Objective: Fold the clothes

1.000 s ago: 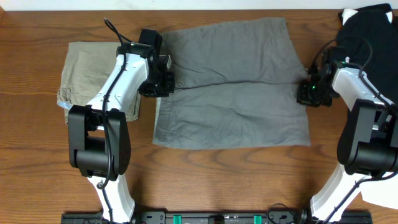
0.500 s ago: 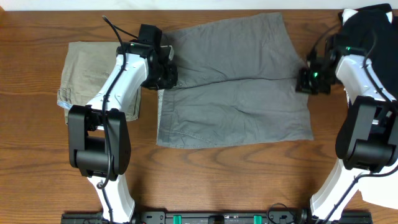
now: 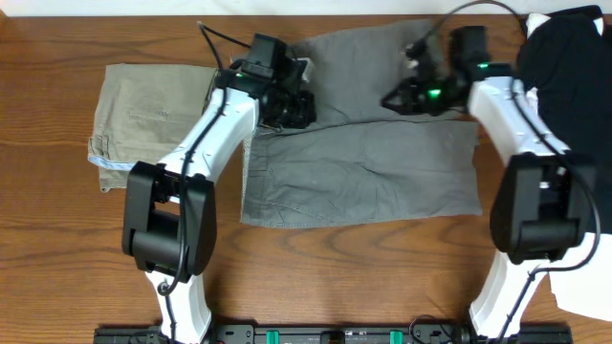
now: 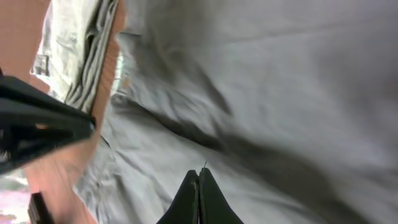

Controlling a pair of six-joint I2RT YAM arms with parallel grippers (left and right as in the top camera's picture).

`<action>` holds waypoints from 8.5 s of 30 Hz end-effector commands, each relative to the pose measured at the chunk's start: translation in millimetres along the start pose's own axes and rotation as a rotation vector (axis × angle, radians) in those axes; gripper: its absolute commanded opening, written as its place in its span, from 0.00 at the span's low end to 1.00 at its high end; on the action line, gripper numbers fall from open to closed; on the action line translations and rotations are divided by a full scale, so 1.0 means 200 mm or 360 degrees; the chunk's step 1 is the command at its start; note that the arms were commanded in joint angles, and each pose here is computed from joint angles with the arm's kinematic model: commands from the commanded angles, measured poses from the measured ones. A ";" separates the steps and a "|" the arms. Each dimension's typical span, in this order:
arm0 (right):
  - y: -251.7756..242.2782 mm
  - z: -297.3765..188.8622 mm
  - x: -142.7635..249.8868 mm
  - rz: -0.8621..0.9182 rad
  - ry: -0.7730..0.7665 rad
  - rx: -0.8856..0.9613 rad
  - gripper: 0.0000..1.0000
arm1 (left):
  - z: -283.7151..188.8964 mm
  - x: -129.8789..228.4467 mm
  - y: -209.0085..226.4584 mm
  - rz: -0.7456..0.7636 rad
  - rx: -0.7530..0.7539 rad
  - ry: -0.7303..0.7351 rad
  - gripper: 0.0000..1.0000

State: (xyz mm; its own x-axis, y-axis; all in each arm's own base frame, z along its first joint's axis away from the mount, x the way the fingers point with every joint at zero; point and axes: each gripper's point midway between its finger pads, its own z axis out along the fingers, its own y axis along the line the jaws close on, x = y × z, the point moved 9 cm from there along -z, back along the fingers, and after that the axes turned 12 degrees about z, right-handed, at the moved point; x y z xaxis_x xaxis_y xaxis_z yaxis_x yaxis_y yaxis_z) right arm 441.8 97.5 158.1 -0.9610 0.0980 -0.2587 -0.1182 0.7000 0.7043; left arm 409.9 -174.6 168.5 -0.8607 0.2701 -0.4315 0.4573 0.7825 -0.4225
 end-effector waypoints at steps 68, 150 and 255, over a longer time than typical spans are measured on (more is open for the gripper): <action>-0.50 -0.67 -0.15 0.0342 -0.0202 0.0812 0.01 | -0.25 0.00 0.17 -0.0066 -0.0588 -0.0067 0.12; -0.90 -0.06 -0.55 -0.0019 -0.0901 0.0871 0.06 | 0.17 -0.08 0.50 0.0157 -0.0866 -0.0240 0.06; -0.52 -0.80 1.27 0.2186 -0.0448 0.1338 0.70 | -0.54 0.42 0.04 -0.0438 -0.0784 0.0111 0.42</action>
State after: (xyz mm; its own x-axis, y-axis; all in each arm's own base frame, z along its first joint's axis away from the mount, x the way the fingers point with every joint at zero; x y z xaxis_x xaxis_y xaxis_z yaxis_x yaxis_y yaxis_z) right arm 175.8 -66.1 129.6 -0.2084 0.9770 0.0458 0.9779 0.2089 -0.0066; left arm 314.8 -84.5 214.0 -0.9547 0.0664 -0.2901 0.0912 0.9932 -0.0727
